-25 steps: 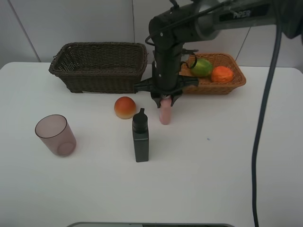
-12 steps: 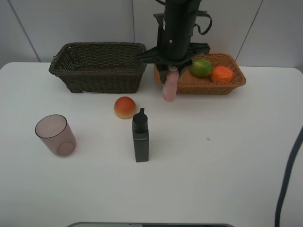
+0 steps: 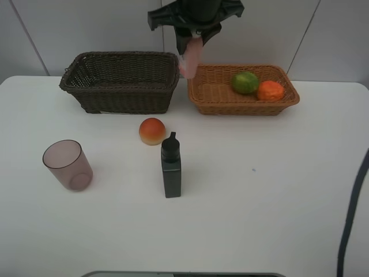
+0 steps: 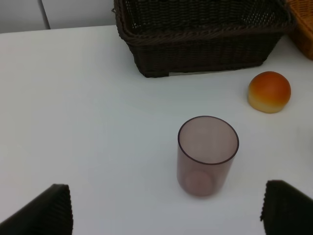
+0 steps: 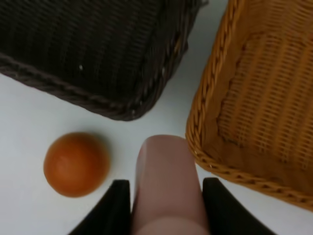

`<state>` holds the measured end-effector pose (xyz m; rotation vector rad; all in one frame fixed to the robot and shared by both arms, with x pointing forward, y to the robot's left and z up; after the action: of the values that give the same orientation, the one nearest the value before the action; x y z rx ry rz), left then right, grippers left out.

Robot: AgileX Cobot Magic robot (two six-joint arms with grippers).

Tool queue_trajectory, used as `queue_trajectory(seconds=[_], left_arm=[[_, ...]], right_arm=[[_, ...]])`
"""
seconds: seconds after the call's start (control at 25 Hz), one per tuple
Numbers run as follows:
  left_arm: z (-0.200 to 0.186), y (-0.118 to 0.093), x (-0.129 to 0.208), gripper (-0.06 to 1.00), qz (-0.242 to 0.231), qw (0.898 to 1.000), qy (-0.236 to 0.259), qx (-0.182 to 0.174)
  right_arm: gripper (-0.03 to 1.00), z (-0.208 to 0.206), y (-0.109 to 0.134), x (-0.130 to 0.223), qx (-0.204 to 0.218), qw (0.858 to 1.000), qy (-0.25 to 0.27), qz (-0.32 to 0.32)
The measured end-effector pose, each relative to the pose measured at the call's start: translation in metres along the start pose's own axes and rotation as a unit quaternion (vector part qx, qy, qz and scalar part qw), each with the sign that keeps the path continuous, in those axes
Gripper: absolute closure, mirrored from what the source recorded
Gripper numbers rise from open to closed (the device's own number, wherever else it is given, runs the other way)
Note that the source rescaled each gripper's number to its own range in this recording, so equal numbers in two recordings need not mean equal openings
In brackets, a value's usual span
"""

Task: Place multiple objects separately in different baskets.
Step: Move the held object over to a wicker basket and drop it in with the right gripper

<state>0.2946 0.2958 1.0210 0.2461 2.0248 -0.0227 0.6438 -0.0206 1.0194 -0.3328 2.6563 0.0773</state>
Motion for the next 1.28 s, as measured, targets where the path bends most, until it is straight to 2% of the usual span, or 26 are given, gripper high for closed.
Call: queue_trajectory(seconds=[0.36,0.6,0.76,1.28], left_arm=[[0.000,0.000,0.000,-0.06,0.000,1.000,0.000,0.000],[0.000,0.000,0.000,-0.06,0.000,1.000,0.000,0.000],[0.000,0.000,0.000,-0.06,0.000,1.000,0.000,0.000],[0.000,0.000,0.000,-0.06,0.000,1.000,0.000,0.000]], right_arm=[[0.96,0.027,0.031,-0.027,-0.031,0.998,-0.044,-0.011],[0.96,0.053,0.062,-0.043,-0.072,0.991,-0.114,-0.027],[0.96,0.076,0.077,-0.047,-0.091,0.985,-0.142,-0.033],[0.96,0.141,0.085,-0.029,-0.088,0.988,-0.122,-0.043]])
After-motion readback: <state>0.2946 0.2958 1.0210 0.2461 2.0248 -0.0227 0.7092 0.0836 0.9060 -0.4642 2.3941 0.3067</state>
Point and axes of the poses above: a point on each arm's last joint axis where the gripper is mounted, z pointing out along that axis toward the gripper, y along the wrist's bending axis when the last joint is at zero, x = y × z, the point moved 7 cm from there along z, pointing out along that axis toward the gripper, and after that the axes turned 7 degrees about z, right-handed, at the moved point
